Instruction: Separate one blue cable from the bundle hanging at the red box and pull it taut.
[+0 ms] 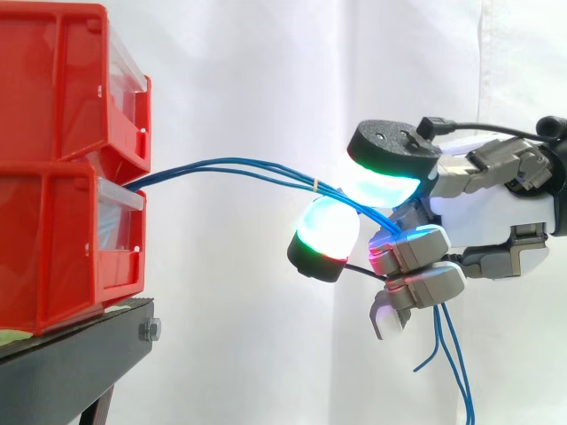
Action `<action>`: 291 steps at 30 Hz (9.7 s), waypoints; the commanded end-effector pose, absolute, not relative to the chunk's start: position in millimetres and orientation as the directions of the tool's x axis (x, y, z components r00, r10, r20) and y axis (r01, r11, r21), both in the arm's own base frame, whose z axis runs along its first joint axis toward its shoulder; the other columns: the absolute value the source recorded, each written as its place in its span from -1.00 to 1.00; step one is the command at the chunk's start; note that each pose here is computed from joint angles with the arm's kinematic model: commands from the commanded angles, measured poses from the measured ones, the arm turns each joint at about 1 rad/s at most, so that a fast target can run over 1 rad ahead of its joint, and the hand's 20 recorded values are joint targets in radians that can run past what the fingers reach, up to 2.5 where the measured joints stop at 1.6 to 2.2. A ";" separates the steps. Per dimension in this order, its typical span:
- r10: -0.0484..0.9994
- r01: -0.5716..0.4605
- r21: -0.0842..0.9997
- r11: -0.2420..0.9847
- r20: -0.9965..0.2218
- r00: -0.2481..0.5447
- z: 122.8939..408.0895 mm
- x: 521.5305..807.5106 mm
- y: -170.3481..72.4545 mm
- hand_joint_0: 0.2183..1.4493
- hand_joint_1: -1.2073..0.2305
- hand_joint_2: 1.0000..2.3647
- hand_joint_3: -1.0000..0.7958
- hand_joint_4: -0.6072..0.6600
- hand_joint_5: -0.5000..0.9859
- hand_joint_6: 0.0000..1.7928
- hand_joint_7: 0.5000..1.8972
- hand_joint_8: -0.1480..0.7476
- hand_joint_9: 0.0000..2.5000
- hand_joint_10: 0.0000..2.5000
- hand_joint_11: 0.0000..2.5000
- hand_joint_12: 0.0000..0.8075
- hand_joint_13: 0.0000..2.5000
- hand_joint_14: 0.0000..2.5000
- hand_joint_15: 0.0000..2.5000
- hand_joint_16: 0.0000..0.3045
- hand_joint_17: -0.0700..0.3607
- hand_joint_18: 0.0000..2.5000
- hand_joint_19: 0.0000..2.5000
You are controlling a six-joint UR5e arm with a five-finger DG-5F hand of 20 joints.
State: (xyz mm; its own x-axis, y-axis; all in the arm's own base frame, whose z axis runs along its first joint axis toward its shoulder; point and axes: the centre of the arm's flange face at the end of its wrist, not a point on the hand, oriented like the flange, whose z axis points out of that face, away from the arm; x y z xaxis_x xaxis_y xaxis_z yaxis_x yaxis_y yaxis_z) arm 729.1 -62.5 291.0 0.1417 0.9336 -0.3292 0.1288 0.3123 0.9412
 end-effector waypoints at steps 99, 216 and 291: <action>0.935 0.083 0.957 0.279 -0.291 0.202 295.7 734.6 -61.9 -0.28 -0.27 -0.97 -0.21 -0.11 -0.63 0.01 -0.23 -0.21 -0.04 -0.67 0.35 -0.26 0.10 -1.00 0.39 -0.72 -0.23 -0.34 -0.37; 0.933 0.086 0.957 0.279 -0.291 0.211 295.7 734.0 -68.6 -0.12 -0.66 -1.00 -0.44 -0.36 -0.61 0.02 -0.16 -0.44 0.00 -1.00 0.46 -0.32 -0.10 -0.98 0.18 -0.75 -0.28 -0.45 -0.49; 0.934 0.086 0.956 0.279 -0.291 0.205 295.6 734.3 -63.2 -0.56 -0.14 -1.00 -0.44 0.06 -0.66 0.01 -0.45 -0.19 -0.12 -0.25 0.18 -0.26 0.03 0.34 -0.26 -0.65 -0.12 -0.30 -0.35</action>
State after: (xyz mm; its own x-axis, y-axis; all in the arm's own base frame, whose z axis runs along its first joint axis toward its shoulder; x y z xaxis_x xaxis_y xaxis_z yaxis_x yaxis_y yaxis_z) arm 734.3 -63.3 295.1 0.2046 0.9344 -0.2915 0.0863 0.2795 0.9563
